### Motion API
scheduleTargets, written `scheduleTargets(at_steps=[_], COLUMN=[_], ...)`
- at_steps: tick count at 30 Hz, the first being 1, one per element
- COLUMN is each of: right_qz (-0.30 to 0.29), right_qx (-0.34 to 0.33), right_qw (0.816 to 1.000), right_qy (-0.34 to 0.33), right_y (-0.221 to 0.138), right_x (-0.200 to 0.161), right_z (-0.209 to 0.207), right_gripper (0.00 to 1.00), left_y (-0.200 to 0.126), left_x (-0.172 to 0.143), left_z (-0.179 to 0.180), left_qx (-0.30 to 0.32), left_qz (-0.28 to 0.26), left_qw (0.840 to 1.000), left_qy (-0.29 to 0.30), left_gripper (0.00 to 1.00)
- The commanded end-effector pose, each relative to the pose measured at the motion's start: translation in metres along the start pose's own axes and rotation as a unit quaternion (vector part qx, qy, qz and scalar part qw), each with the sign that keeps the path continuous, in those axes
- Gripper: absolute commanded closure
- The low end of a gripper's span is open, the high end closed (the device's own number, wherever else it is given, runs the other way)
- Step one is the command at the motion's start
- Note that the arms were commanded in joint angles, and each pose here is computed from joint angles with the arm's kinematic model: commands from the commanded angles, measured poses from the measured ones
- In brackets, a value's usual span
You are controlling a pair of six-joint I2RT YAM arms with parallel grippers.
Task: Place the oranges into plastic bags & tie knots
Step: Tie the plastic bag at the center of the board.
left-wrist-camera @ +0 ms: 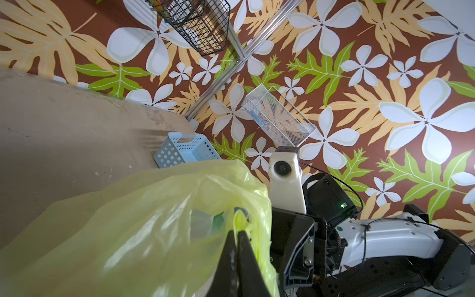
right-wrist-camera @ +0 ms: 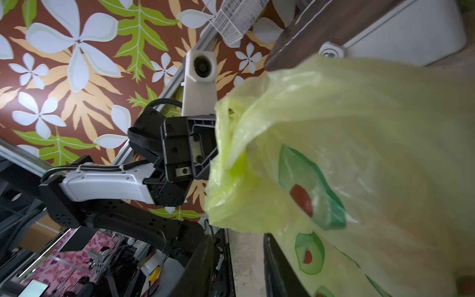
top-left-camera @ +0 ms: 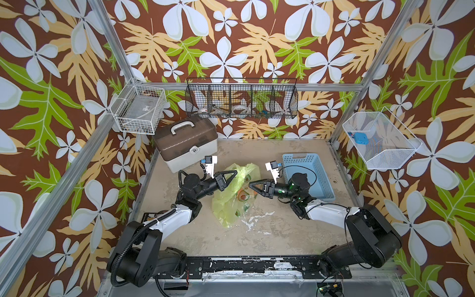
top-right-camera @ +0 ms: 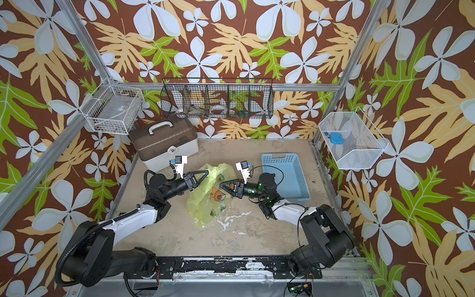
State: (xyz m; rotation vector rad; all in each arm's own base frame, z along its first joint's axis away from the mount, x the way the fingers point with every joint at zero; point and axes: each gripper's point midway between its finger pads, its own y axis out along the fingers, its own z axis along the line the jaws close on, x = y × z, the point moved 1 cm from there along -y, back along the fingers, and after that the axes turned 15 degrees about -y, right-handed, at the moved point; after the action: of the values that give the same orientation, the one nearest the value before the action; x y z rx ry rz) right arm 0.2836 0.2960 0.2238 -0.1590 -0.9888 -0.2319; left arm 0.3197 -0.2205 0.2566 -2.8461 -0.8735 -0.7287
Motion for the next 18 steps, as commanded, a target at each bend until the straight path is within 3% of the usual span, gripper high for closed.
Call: scheduleTargets(at_steps=[1,4,10,18], right_qz=[0.019,0.037,0.06,0.078], right_qx=[-0.078,-0.085,-0.046,-0.063], right_qw=[0.997,0.996,0.997,0.995], right_qy=[0.005,0.013,0.002,-0.015], right_y=[0.009,0.026,0.063,0.049], right_x=[-0.008,-0.012,-0.016,-0.029], right_z=[-0.03,-0.037,-0.018,-0.012], right_gripper=[0.71,0.76,0.74,0.69], left_y=[0.003,0.003,0.003,0.005], left_x=[-0.002,-0.008,-0.015,-0.016], left_z=[0.015,0.029,0.039,0.043], left_qx=[0.026,0.048,0.062,0.069], left_qz=[0.009,0.019,0.032,0.038], left_qw=[1.0,0.999,0.998,0.997], left_qy=[0.003,0.002,-0.002,0.0], left_gripper=[1.0,1.0,1.0,1.0])
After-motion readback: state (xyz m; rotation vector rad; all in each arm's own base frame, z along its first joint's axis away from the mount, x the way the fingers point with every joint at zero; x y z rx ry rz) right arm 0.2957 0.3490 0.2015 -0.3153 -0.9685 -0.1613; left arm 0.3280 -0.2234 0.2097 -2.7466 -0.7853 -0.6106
